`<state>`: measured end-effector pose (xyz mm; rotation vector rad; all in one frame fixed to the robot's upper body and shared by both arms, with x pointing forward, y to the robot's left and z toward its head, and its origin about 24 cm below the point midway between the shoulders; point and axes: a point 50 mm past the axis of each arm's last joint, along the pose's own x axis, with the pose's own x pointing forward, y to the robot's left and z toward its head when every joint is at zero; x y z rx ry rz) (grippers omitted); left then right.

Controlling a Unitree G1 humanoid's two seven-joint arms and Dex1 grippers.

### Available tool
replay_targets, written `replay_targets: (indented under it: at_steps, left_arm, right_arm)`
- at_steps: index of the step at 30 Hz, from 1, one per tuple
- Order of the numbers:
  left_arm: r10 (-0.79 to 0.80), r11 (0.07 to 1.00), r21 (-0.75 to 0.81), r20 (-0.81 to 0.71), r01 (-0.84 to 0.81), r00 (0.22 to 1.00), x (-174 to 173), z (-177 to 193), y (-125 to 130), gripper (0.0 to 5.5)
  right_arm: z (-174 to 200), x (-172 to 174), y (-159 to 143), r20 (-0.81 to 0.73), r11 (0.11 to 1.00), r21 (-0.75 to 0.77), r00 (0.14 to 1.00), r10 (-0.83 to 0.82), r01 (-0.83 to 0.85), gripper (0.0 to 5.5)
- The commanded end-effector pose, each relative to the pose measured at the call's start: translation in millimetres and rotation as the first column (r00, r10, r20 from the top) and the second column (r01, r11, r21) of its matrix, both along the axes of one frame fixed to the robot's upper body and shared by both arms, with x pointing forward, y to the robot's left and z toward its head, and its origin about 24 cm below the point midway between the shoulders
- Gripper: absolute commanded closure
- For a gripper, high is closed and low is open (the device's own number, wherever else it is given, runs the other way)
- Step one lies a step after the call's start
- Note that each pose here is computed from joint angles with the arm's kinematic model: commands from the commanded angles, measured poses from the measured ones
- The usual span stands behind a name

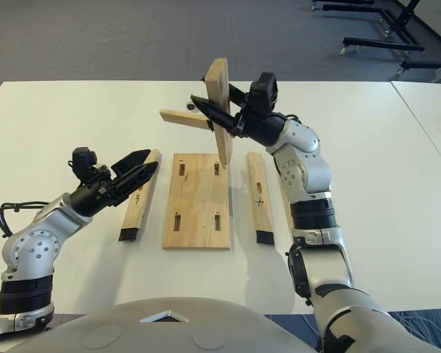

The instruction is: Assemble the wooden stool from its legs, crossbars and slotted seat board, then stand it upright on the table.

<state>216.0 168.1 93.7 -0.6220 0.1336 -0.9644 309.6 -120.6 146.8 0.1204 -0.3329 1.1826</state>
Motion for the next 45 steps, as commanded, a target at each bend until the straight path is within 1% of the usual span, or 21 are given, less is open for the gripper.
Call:
replay_targets:
  at_steps: [1, 4, 7, 12, 18, 23, 28, 33, 36, 41, 45]
  left_arm:
    - [-0.007, 0.999, 0.038, 0.036, 0.005, 0.999, 1.2, 3.6, -3.8, 0.10]
    - [-0.005, 0.999, 0.040, 0.038, 0.004, 0.999, 0.8, 3.6, -5.3, 0.10]
    - [-0.017, 0.999, 0.042, 0.036, 0.016, 0.999, 1.0, 3.5, -8.1, 0.10]
    - [-0.055, 0.998, 0.040, 0.039, 0.053, 0.998, 1.8, 8.0, -9.7, 0.10]
    - [-0.075, 0.997, 0.037, 0.039, 0.074, 0.996, 0.8, 11.3, -9.3, 0.10]
    - [-0.080, 0.996, 0.033, 0.043, 0.079, 0.996, -0.6, 13.3, -10.6, 0.10]
    - [-0.075, 0.997, 0.026, 0.043, 0.074, 0.996, -2.8, 14.0, -11.9, 0.10]
    - [-0.072, 0.997, 0.023, 0.040, 0.071, 0.997, -5.5, 12.1, -10.5, 0.10]
    - [-0.071, 0.997, 0.025, 0.041, 0.070, 0.997, -4.3, 11.7, -9.0, 0.10]
    - [-0.073, 0.997, 0.028, 0.037, 0.072, 0.997, -2.9, 9.6, -7.2, 0.10]
    - [-0.076, 0.997, 0.028, 0.038, 0.075, 0.996, -2.1, 8.2, -6.7, 0.10]
  right_arm:
    - [11.0, 1.7, 2.7, 0.111, 0.999, 0.035, 0.993, 0.034, -0.038, 3.44]
    - [14.1, 2.0, -0.1, 0.152, 0.994, 0.078, 0.986, 0.062, -0.074, 3.44]
    - [9.1, 6.2, -2.1, 0.147, 0.991, 0.079, 0.985, 0.091, -0.104, 3.44]
    - [-10.3, 9.7, -2.4, 0.066, 0.982, 0.107, 0.987, 0.149, -0.156, 3.44]
    - [-19.9, 6.9, 1.6, 0.037, 0.973, 0.108, 0.979, 0.199, -0.202, 3.44]
    - [-33.6, 3.4, -4.4, -0.036, 0.971, 0.099, 0.974, 0.224, -0.219, 3.44]
    - [-45.3, 0.3, -12.6, -0.129, 0.971, 0.123, 0.967, 0.219, -0.203, 3.44]
    - [-54.9, -1.7, -23.5, -0.159, 0.976, 0.067, 0.963, 0.216, -0.208, 3.44]
    - [-56.7, -2.3, -26.8, -0.170, 0.970, 0.025, 0.955, 0.242, -0.241, 3.44]
    - [-59.2, -6.4, -27.7, -0.214, 0.945, -0.003, 0.923, 0.320, -0.328, 3.44]
    - [-57.6, -3.9, -32.2, -0.235, 0.938, -0.035, 0.915, 0.329, -0.346, 3.44]
